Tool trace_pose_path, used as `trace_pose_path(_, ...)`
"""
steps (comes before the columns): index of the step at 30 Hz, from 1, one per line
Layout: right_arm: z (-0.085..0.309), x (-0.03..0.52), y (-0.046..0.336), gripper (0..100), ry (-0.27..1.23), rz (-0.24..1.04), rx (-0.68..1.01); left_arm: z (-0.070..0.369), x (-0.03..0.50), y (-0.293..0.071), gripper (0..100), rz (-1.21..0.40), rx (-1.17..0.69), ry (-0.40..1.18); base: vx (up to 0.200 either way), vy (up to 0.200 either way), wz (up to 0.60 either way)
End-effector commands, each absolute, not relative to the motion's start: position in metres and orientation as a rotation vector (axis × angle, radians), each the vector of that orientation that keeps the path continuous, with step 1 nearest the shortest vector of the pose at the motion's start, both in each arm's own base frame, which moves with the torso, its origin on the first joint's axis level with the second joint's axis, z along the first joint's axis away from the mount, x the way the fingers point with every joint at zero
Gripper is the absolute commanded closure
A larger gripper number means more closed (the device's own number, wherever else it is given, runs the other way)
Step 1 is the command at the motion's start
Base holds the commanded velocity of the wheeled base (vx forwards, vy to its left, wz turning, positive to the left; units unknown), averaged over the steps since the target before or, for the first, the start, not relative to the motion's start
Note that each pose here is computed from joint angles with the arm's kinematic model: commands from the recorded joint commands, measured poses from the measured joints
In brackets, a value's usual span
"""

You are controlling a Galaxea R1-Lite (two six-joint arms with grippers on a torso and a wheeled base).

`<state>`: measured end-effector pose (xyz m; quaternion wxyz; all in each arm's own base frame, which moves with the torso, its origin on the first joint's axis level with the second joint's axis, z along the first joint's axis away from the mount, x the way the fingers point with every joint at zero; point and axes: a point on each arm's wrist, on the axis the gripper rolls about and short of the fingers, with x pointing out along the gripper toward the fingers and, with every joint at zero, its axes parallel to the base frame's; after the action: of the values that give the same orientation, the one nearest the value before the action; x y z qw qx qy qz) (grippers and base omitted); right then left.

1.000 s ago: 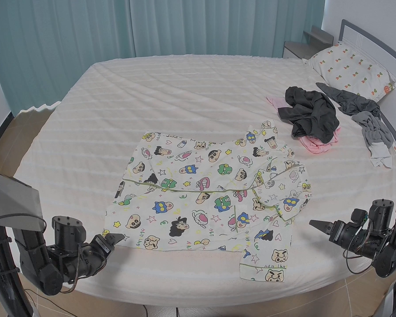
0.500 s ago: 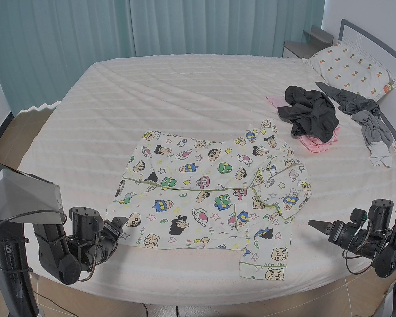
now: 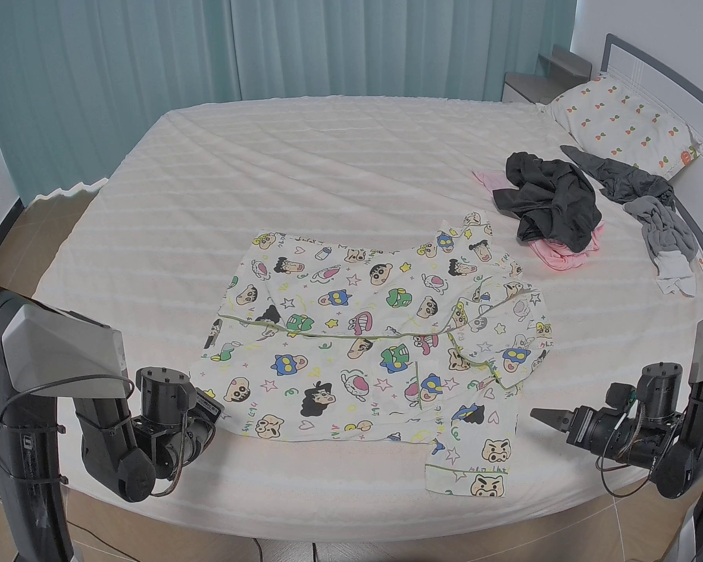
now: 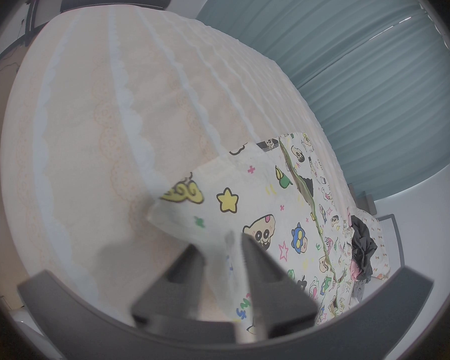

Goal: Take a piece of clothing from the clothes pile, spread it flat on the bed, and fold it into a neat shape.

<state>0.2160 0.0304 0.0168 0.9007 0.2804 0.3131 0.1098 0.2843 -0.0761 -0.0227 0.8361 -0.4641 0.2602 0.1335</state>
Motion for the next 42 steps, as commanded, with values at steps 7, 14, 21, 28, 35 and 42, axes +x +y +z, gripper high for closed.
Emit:
trace_pose_path(7,-0.014,0.207,0.054,0,0.824,0.242,0.529,-0.024,0.277,-0.074,100,0.297,-0.972,0.572,0.0,0.0,0.0)
trace_pose_path(14,-0.024,0.202,0.071,0,0.887,0.303,0.494,-0.007,0.277,-0.069,100,0.284,-0.996,0.519,0.0,0.0,0.0)
trace_pose_path(21,-0.031,0.199,0.079,0,0.908,0.337,0.471,-0.008,0.274,-0.063,100,0.308,-0.996,0.524,0.0,0.0,0.0)
trace_pose_path(28,-0.034,0.203,0.082,0,0.907,0.353,0.471,-0.009,0.272,-0.061,100,0.315,-0.994,0.53,0.0,0.0,0.0)
trace_pose_path(35,-0.037,0.208,0.089,0,0.9,0.38,0.467,-0.008,0.273,-0.061,100,0.312,-0.997,0.525,0.0,0.0,0.0)
trace_pose_path(42,-0.038,0.218,0.098,0,0.874,0.399,0.492,-0.008,0.273,-0.061,100,0.311,-0.997,0.524,0.0,0.0,0.0)
